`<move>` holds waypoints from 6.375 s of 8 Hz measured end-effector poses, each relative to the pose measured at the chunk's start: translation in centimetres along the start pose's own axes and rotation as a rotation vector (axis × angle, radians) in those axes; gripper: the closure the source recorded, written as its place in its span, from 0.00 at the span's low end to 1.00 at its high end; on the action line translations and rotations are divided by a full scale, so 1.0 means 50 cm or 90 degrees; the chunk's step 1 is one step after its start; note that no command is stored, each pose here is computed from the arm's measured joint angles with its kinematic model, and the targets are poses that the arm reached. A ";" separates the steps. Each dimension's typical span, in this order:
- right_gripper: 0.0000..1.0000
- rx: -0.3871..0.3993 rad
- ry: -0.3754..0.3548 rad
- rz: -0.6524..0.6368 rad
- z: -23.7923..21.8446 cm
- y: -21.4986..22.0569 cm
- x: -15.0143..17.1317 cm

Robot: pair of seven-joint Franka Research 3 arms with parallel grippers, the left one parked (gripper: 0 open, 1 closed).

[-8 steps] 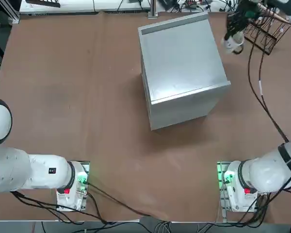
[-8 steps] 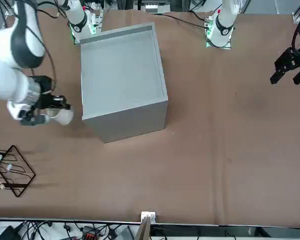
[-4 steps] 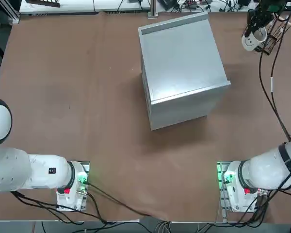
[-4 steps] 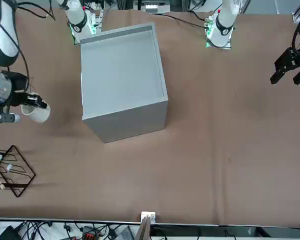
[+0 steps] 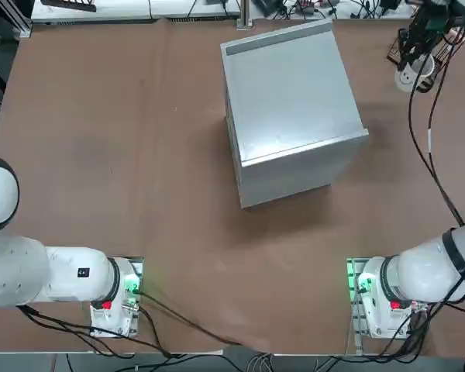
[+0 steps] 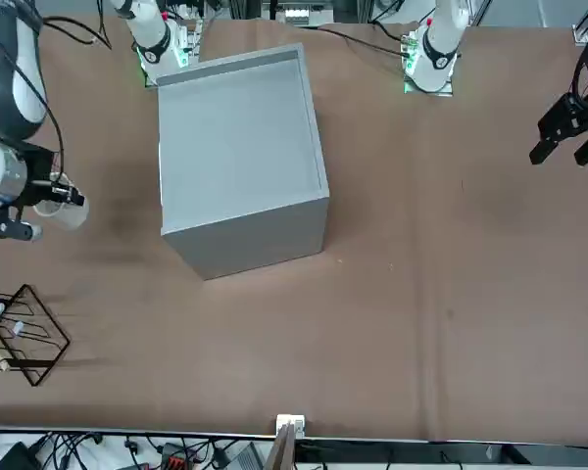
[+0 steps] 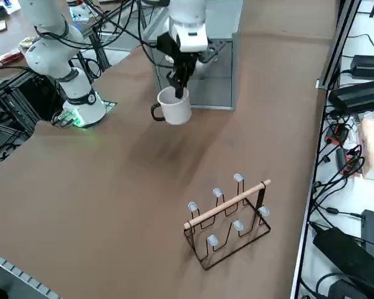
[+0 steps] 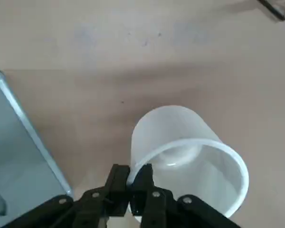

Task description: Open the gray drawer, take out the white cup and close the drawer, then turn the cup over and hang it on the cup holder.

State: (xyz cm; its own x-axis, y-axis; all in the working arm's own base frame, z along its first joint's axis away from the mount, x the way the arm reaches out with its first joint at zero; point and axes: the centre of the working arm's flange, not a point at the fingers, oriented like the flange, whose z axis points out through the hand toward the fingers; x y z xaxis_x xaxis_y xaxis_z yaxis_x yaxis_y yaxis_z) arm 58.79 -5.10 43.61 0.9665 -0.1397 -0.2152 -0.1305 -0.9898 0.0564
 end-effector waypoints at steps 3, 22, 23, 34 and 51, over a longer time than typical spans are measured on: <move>0.95 -0.014 -0.024 -0.007 0.127 -0.006 0.005; 0.95 -0.078 0.057 -0.414 0.374 -0.050 -0.042; 0.93 -0.078 0.054 -0.417 0.382 -0.057 -0.041; 0.01 0.064 0.078 -0.507 0.080 0.256 0.033; 0.07 0.419 0.765 -0.830 0.612 0.547 -0.106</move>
State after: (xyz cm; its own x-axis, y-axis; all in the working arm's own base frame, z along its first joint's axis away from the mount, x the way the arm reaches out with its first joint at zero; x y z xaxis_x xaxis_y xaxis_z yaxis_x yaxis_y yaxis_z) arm 43.32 -32.25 16.45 0.0995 0.4066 0.9082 0.9396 -0.3388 0.0487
